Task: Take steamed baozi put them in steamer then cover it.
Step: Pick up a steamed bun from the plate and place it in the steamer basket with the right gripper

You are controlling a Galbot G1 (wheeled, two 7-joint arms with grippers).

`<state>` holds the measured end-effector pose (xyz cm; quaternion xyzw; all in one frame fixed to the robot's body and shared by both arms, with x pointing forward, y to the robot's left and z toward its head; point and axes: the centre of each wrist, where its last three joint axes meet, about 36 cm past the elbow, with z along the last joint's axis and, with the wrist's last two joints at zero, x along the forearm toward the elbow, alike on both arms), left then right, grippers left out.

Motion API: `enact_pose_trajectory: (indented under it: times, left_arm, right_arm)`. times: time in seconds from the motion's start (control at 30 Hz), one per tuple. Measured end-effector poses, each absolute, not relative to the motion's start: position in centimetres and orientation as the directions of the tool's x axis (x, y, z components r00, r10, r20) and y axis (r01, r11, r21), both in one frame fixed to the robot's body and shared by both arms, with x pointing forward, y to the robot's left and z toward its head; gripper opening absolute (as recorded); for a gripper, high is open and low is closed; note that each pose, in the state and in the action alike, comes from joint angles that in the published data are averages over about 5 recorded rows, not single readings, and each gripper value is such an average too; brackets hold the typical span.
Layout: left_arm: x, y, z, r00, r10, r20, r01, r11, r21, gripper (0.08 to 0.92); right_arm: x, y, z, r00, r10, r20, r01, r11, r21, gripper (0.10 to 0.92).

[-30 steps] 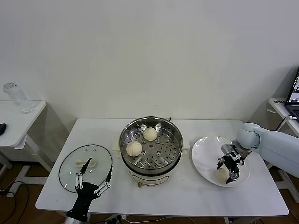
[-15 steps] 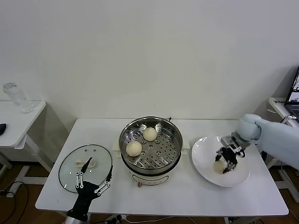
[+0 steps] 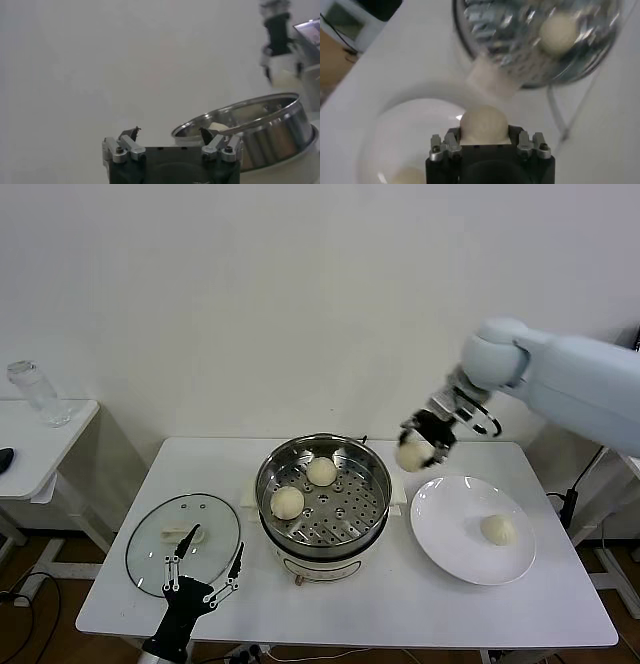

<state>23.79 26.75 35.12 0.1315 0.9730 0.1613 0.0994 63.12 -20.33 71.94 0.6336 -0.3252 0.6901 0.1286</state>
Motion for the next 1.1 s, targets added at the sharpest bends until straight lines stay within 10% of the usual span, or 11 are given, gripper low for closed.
enact_pose_trajectory:
  times: [1.1]
  left_arm:
    - [24.0, 26.7, 35.5, -0.946, 0.276, -0.171, 0.207, 0.918, 0.337, 0.823]
  right_arm:
    - [56.5, -5.3, 61.6, -0.05, -0.124, 0.991, 0.188, -0.976, -0.113, 0.656]
